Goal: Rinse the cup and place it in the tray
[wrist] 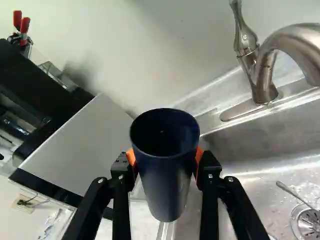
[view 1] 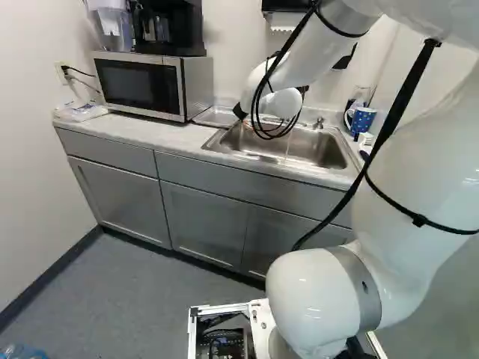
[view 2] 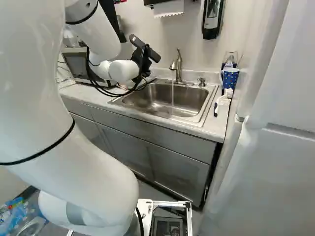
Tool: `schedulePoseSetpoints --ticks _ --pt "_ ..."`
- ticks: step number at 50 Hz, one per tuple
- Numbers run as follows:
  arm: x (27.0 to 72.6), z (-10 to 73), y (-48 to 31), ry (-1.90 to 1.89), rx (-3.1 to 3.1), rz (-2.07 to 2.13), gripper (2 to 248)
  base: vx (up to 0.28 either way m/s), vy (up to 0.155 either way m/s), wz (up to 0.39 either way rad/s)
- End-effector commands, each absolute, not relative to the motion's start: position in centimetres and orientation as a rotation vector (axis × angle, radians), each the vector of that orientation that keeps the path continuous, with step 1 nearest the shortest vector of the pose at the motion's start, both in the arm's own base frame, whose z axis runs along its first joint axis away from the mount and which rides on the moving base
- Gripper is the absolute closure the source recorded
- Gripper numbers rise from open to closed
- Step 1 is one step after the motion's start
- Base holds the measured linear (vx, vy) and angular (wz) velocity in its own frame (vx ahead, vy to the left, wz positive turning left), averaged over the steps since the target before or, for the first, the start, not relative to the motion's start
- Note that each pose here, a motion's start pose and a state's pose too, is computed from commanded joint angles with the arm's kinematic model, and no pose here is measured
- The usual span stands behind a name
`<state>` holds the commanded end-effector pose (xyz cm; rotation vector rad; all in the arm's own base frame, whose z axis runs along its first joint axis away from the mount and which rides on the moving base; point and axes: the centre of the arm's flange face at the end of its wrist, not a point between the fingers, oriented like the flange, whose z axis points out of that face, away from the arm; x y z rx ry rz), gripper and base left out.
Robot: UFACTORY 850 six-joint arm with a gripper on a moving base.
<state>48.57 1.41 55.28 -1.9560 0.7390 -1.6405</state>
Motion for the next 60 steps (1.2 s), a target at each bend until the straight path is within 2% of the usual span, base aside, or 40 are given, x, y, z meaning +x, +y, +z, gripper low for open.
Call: schedulePoseSetpoints --ticks 60 --pt "48.57 55.28 1.41 1.202 -1.497 -1.245 125 0.000 0.000 0.000"
